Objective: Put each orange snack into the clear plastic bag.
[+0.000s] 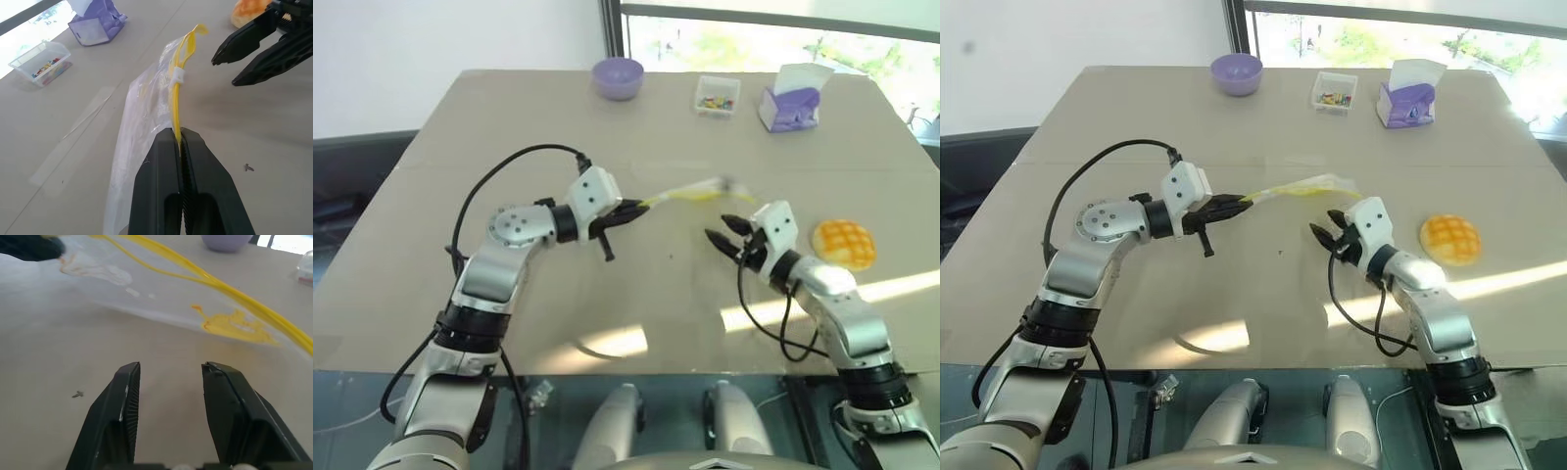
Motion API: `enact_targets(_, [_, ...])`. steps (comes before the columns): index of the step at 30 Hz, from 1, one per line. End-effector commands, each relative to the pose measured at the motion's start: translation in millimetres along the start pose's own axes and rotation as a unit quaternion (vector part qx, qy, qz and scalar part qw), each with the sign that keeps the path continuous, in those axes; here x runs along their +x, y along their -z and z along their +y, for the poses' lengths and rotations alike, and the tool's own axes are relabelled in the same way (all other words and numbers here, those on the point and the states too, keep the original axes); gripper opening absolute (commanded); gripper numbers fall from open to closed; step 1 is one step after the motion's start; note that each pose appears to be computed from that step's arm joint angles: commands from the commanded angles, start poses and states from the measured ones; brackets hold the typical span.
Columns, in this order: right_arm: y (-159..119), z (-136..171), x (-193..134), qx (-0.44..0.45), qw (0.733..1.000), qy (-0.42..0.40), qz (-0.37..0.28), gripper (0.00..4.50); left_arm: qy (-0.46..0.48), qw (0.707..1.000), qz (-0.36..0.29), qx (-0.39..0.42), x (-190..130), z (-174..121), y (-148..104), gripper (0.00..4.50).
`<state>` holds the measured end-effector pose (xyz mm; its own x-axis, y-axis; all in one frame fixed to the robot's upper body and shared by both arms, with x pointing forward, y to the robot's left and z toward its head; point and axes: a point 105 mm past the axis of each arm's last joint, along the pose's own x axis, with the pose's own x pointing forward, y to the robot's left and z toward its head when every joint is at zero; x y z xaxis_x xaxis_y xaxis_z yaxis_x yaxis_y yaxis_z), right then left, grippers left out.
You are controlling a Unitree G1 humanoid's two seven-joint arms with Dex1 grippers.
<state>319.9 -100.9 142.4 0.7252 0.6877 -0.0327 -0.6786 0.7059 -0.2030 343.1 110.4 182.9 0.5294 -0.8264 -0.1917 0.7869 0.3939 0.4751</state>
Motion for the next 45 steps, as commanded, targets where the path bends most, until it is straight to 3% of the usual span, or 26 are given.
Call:
enact_targets(1, [-37.9,8.5,-7.0,-0.045,0.996,-0.03,-0.067,1.84,-0.006,1.0,-0.015,0.022,-1.5,3.9,-10.2,0.0])
enact_targets(8, [-60.4,-10.5,3.8,-0.177,0.98,0.028,-0.088,1.84,0.003,0.999,-0.012,0.035,-0.9,1.1,-10.0,0.0])
enact_targets(12, [-56.0,-13.5,16.0,-0.263,0.962,0.032,-0.064,1.84,0.005,0.999,-0.014,0.037,-0.7,-0.6,-11.2,0.0])
enact_targets(16, [-51.2,-10.2,24.8,-0.295,0.953,0.02,-0.058,1.84,0.007,0.999,-0.015,0.04,-0.1,-2.2,-12.3,0.0])
enact_targets(30, [-54.5,-6.6,31.4,-0.296,0.953,0.004,-0.063,1.84,0.034,0.997,-0.009,0.075,-0.5,-16.1,-10.4,0.0])
enact_targets(37, [-45.7,2.7,8.6,-0.268,0.961,-0.049,-0.044,1.84,0.026,0.997,-0.003,0.07,-1.5,-12.0,-6.5,0.0])
enact_targets(45, [-57.4,1.1,7.4,-0.251,0.965,-0.041,-0.061,1.84,0.031,0.997,-0.006,0.071,-0.8,-13.0,-7.1,0.0])
